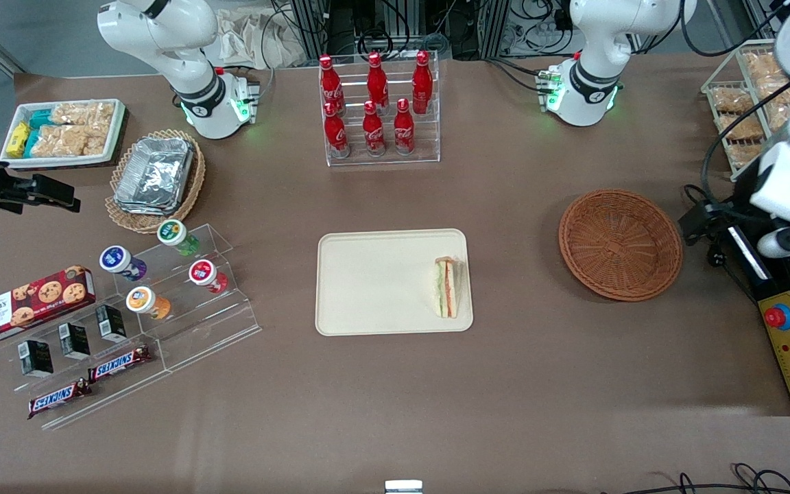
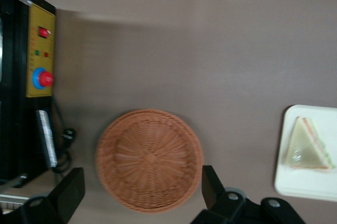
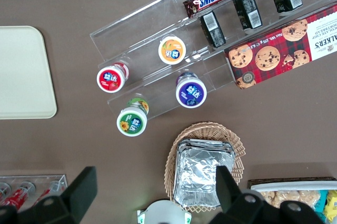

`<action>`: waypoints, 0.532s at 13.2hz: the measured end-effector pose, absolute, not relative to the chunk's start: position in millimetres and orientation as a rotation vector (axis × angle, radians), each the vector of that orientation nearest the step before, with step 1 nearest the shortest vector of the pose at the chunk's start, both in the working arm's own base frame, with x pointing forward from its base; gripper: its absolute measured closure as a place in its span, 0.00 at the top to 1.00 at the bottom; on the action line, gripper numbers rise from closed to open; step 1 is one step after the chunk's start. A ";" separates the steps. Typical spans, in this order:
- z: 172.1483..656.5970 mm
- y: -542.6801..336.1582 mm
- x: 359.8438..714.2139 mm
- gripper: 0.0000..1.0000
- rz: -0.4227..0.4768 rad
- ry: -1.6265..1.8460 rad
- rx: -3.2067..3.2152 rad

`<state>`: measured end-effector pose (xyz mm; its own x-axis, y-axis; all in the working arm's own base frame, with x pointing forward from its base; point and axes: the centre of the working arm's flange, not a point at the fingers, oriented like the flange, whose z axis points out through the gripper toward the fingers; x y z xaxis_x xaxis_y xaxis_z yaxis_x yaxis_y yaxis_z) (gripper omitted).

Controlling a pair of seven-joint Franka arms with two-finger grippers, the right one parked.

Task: Place sandwich from basket to tray

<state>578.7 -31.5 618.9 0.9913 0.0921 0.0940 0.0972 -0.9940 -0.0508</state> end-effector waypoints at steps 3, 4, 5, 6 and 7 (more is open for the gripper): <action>635.5 3.0 579.0 1.00 -0.170 -0.084 -3.088; 643.0 5.5 579.3 1.00 -0.182 -0.064 -3.091; 648.4 4.4 579.8 1.00 -0.181 -0.044 -3.098; 650.8 2.2 580.5 1.00 -0.167 -0.034 -3.112; 651.5 0.2 582.0 1.00 -0.160 -0.032 -3.128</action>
<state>582.0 0.2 651.5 0.9946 0.0198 0.1019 0.0208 -0.9997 -0.0087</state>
